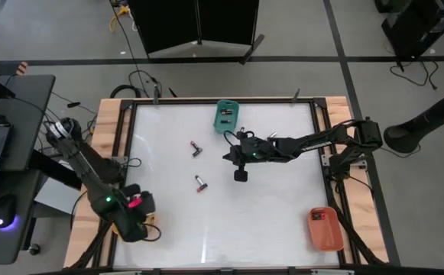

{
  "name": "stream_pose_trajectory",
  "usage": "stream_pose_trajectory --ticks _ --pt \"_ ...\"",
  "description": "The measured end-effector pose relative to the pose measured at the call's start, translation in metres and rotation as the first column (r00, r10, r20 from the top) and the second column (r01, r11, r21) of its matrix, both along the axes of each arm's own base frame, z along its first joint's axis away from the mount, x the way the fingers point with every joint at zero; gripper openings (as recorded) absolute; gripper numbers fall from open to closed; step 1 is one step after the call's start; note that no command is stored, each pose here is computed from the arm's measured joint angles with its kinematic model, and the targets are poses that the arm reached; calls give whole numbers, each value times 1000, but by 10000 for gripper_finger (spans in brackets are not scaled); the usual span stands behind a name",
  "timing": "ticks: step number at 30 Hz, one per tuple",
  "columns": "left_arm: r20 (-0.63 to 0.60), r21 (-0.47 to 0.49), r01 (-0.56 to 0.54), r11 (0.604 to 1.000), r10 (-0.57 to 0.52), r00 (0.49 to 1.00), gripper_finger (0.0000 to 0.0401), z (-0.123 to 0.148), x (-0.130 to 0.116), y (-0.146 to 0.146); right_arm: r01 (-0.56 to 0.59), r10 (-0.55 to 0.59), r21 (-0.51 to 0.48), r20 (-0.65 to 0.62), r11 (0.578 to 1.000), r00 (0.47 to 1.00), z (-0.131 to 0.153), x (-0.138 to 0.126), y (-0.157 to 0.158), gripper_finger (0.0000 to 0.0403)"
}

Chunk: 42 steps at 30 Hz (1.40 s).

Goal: Sort batteries
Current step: Put the silver battery into the yellow bin

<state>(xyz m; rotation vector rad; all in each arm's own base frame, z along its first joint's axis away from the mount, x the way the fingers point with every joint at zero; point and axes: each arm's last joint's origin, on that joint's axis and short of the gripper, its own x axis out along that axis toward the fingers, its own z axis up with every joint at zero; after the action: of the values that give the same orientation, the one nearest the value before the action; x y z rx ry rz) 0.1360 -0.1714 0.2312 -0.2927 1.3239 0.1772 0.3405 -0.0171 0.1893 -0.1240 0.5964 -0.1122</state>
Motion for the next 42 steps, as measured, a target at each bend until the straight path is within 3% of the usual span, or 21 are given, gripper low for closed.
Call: stream_pose_trajectory --ticks 16,25,31,42 --pt "-35 -122 -40 992 36 999 49 -63 -29 -6 0 0 0 -1 1000 1000 0 0 0 9" --pt "-69 -141 -30 989 21 997 49 -65 -30 -6 0 0 0 0 1000 1000 0 0 0 9" --pt "-88 -150 -39 988 26 996 77 -65 -31 -6 0 0 0 -1 1000 1000 0 0 0 9" --pt "-95 -156 -34 987 20 995 85 -58 -29 -9 0 0 0 -1 1000 1000 0 0 0 9"
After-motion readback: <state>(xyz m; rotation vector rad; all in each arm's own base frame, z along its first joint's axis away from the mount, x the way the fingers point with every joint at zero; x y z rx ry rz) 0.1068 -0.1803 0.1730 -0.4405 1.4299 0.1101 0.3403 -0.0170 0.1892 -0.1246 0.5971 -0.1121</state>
